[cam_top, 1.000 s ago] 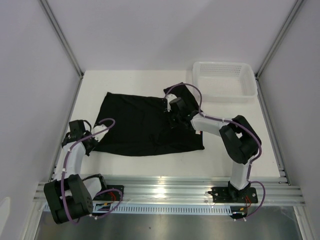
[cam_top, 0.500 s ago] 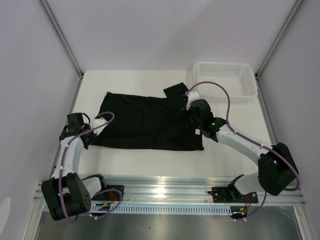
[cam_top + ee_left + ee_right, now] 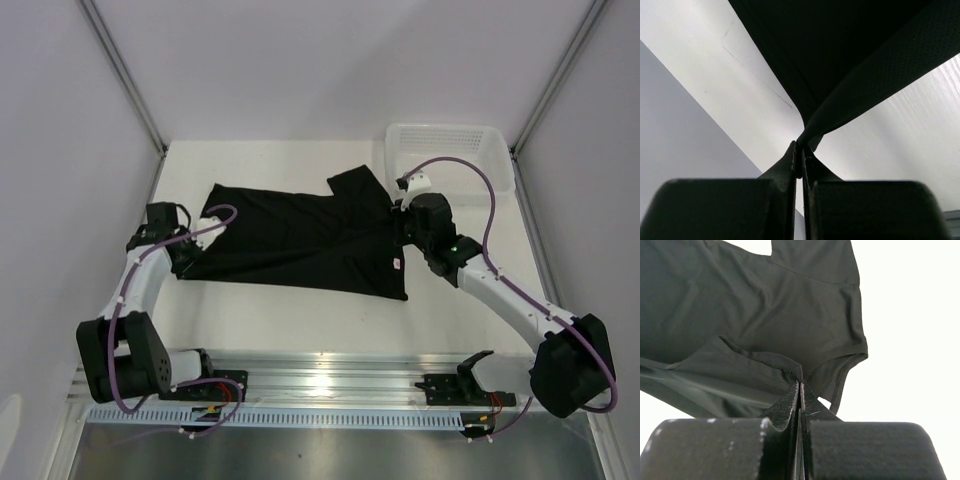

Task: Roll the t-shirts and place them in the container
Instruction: Fold the tshirt

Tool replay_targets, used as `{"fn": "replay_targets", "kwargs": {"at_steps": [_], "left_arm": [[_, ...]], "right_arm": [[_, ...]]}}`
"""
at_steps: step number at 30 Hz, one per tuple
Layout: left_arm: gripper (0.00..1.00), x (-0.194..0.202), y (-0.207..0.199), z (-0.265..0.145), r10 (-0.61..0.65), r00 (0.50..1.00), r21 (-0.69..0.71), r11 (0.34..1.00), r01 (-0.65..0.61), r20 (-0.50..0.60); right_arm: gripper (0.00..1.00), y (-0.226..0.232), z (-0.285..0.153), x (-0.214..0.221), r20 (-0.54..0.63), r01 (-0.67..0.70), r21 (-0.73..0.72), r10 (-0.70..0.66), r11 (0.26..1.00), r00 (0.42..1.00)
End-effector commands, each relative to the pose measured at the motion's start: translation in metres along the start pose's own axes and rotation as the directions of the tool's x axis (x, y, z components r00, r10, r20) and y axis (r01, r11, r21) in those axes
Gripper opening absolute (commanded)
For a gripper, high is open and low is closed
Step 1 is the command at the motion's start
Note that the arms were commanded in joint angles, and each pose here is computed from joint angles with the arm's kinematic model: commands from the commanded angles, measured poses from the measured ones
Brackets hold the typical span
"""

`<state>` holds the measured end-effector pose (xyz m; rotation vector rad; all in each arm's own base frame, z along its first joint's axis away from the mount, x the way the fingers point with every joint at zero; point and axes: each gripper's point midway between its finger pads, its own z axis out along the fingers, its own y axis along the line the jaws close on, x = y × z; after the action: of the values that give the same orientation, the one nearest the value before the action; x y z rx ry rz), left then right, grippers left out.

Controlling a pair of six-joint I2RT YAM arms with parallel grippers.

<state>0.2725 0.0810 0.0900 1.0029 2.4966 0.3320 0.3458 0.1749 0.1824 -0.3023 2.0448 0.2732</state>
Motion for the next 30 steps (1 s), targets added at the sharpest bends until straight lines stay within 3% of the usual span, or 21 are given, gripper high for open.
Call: {"fn": "replay_targets", "kwargs": {"at_steps": [1, 10, 14, 21, 23, 30], "left_arm": [[0.03, -0.018, 0.015, 0.0, -0.013, 1.0, -0.024, 1.0, 0.014, 0.016], [0.02, -0.02, 0.012, 0.018, -0.017, 1.0, 0.015, 1.0, 0.018, -0.019], [0.01, -0.002, 0.002, 0.009, 0.004, 0.998, 0.002, 1.0, -0.004, -0.06], [0.01, 0.019, -0.026, -0.014, 0.034, 0.998, 0.008, 0.999, -0.033, -0.05], [0.01, 0.026, -0.033, -0.012, 0.045, 0.997, 0.011, 0.999, -0.044, -0.06], [0.01, 0.034, -0.039, -0.004, 0.046, 0.995, 0.022, 0.999, -0.044, -0.089]], "right_arm": [[0.0, 0.0, 0.005, -0.004, 0.014, 0.02, -0.006, -0.02, 1.0, 1.0], [0.0, -0.002, 0.003, 0.004, -0.024, 0.02, 0.006, -0.02, 1.0, 1.0], [0.0, 0.002, -0.022, 0.002, -0.004, 0.004, -0.011, -0.004, 1.0, 1.0], [0.0, 0.036, -0.064, 0.03, -0.103, -0.001, -0.124, -0.012, 0.992, 0.995], [0.0, 0.044, -0.076, 0.05, -0.161, -0.008, -0.129, -0.013, 0.992, 0.987], [0.0, 0.044, -0.109, 0.073, -0.167, -0.104, -0.151, 0.078, 0.983, 0.983]]}}
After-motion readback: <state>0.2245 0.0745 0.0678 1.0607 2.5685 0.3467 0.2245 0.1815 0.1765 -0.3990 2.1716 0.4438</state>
